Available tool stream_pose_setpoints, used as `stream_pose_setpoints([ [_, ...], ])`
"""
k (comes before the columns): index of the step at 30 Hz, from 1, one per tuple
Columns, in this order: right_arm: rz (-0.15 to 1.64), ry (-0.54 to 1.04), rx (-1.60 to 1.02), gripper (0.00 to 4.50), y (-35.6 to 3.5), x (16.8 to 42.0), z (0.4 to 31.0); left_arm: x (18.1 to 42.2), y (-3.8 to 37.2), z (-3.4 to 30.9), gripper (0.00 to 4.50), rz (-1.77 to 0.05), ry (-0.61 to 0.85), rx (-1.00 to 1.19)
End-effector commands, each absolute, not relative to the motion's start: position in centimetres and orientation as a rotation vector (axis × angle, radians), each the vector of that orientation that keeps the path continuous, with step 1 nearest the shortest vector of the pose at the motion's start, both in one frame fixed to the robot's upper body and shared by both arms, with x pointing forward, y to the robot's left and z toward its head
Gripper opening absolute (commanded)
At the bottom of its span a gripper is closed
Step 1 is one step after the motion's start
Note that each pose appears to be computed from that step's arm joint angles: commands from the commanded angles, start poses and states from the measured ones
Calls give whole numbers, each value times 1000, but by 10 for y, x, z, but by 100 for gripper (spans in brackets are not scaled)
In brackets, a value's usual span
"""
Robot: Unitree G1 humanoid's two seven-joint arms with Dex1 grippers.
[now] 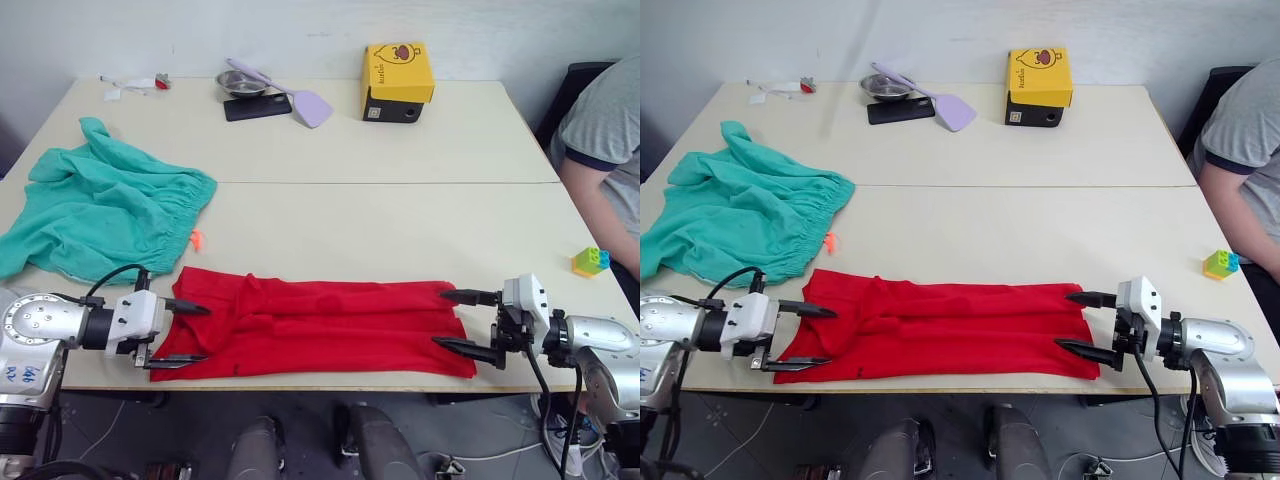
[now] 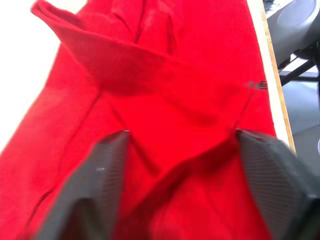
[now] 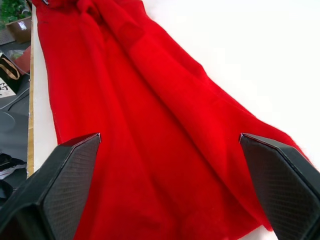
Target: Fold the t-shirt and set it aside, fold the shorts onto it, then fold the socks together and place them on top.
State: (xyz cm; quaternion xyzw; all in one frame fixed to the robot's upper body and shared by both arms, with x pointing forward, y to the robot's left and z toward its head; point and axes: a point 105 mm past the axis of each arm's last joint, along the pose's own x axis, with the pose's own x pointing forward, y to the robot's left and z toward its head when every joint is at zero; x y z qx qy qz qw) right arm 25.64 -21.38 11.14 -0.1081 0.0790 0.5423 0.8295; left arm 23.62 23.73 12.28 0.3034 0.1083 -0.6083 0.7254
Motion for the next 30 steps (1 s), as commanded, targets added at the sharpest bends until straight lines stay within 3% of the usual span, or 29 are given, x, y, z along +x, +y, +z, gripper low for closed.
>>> stream_pose_setpoints([
  [1,1159,130,-264,450,-218,257,129,236,227,151,448,-1326,135,639],
  [5,1157,121,-268,450,-220,263,133,254,227,164,448,-1190,187,412],
  [10,1170,111,-261,450,-218,266,133,265,220,152,448,-1106,422,133],
  [17,1188,102,-257,450,-212,271,136,294,183,152,448,-1068,446,6],
  [23,1188,96,-267,450,-207,269,139,290,170,141,448,-1133,486,71],
  [26,1180,96,-273,450,-205,267,141,280,166,136,390,-1216,481,142],
  [30,1173,96,-276,450,-205,266,143,270,157,139,269,-1326,407,160],
])
